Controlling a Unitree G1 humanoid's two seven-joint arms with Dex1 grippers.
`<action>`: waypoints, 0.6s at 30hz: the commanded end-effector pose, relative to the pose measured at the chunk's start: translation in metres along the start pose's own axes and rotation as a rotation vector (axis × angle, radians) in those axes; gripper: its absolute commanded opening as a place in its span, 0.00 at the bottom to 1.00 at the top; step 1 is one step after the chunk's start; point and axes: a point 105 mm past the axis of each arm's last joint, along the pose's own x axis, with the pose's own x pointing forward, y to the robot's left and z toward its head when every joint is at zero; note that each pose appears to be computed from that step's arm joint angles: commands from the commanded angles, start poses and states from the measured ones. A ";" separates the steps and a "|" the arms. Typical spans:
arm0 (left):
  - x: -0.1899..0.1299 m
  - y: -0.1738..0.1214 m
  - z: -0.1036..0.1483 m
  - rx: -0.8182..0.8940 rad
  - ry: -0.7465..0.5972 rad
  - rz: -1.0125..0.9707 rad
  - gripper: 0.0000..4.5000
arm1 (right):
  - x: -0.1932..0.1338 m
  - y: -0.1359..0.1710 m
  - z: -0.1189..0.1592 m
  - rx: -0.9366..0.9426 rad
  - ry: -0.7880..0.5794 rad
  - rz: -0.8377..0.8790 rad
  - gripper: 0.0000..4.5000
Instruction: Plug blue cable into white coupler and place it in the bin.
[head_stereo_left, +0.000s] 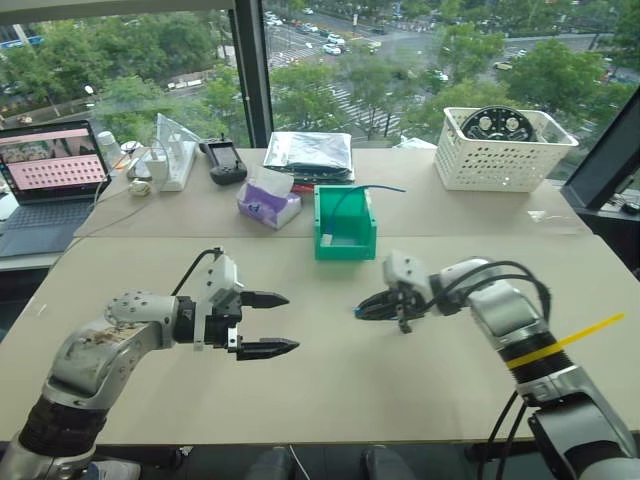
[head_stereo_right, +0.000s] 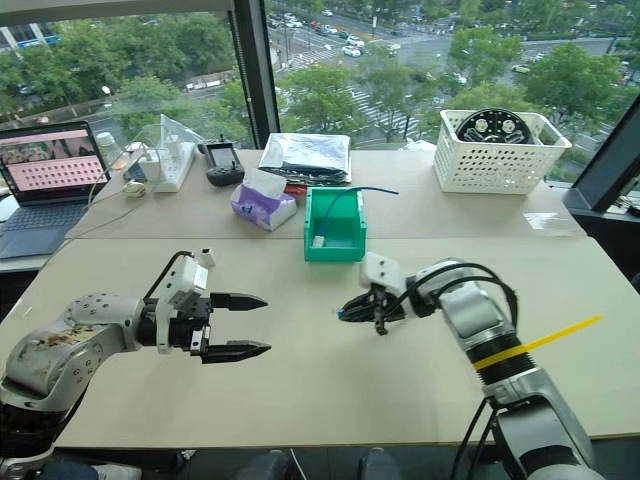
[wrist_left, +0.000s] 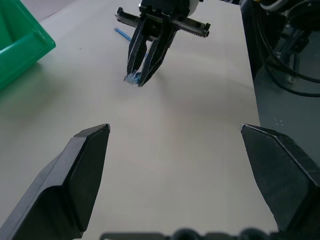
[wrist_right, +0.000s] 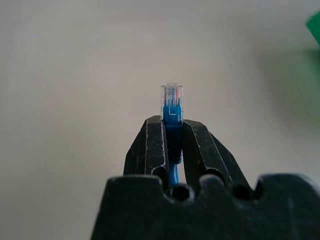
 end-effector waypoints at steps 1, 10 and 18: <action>-0.001 -0.005 0.004 0.079 0.032 -0.017 1.00 | 0.008 -0.005 -0.001 -0.038 0.069 -0.009 0.03; 0.004 0.007 -0.017 0.197 0.171 -0.031 1.00 | 0.025 0.015 0.004 -0.024 0.088 0.073 0.03; 0.028 0.024 -0.016 0.252 0.178 -0.086 1.00 | 0.002 0.015 0.019 -0.047 0.042 -0.017 0.59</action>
